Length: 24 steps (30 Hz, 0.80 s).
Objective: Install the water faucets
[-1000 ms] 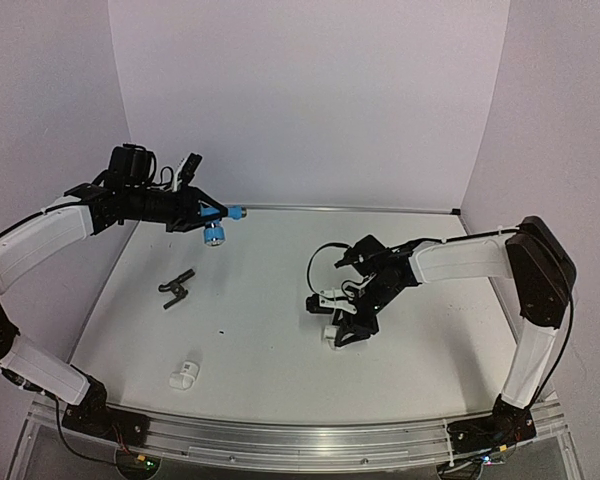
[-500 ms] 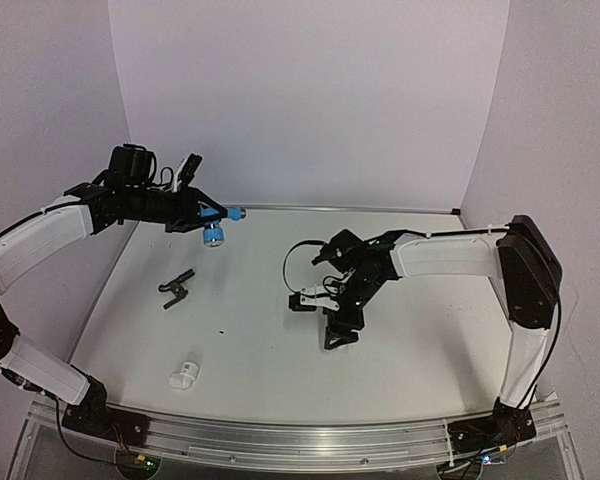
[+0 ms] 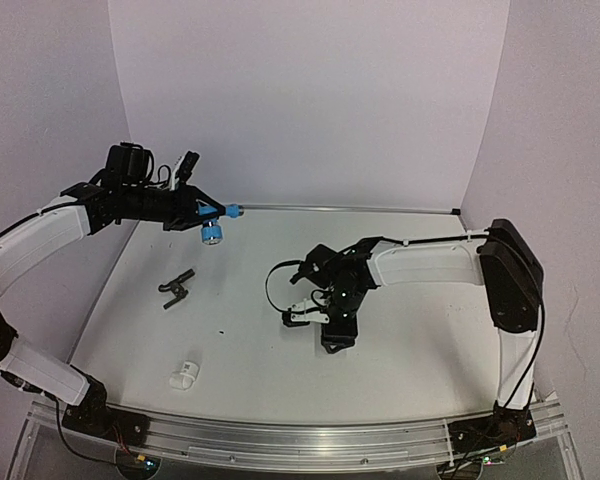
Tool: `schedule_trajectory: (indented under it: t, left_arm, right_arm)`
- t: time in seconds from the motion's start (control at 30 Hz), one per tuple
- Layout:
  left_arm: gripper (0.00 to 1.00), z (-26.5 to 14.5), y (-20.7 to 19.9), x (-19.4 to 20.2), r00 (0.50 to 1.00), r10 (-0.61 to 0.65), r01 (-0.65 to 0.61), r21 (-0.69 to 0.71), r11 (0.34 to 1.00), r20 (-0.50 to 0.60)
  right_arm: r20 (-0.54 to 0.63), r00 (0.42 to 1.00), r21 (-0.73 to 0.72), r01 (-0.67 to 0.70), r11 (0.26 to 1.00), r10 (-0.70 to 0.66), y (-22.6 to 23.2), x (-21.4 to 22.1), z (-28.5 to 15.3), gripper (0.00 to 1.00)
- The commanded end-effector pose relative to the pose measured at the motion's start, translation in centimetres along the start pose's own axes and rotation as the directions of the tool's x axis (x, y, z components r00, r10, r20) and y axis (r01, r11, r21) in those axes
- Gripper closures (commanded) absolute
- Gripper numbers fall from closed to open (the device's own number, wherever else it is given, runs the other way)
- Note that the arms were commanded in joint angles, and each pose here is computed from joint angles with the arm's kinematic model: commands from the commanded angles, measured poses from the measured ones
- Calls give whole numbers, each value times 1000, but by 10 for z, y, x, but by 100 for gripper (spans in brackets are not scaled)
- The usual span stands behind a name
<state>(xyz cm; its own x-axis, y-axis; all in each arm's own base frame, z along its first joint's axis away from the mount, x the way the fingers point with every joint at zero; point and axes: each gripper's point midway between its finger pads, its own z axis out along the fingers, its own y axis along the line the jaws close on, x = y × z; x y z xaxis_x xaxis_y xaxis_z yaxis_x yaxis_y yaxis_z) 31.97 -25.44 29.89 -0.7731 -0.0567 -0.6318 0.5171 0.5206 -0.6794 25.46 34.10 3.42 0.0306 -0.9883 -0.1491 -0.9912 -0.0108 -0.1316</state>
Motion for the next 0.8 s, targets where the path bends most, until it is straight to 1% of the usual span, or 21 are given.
schedule_trajectory:
  t: [0.0, 0.2, 0.5, 0.6, 0.67, 0.77]
  left_arm:
    - [100, -10, -14, -12, 999, 33, -33, 10, 999, 42]
    - [100, -6, -13, -12, 1000, 7, -7, 15, 1000, 23]
    - [100, -6, -10, -12, 1000, 6, -6, 1, 1000, 24]
    - [100, -6, -10, -12, 1000, 7, -7, 0, 1000, 26]
    - [100, -6, -9, -12, 1000, 8, -8, -1, 1000, 25]
    - [100, -4, -8, -10, 1000, 9, -9, 0, 1000, 16]
  right_arm:
    - [-86, 996, 11, -5, 1000, 6, 1, 9, 3, 31]
    - [-112, 994, 7, 1, 1000, 0, 1, 13, 6, 32]
    - [-141, 990, -6, -10, 1000, 9, 2, 15, 15, 47]
    - [-145, 989, -8, -9, 1000, 8, 2, 15, 15, 50]
    - [-143, 990, -7, -13, 1000, 12, 1, 15, 14, 56]
    - [-142, 990, -6, -15, 1000, 14, 1, 14, 12, 70]
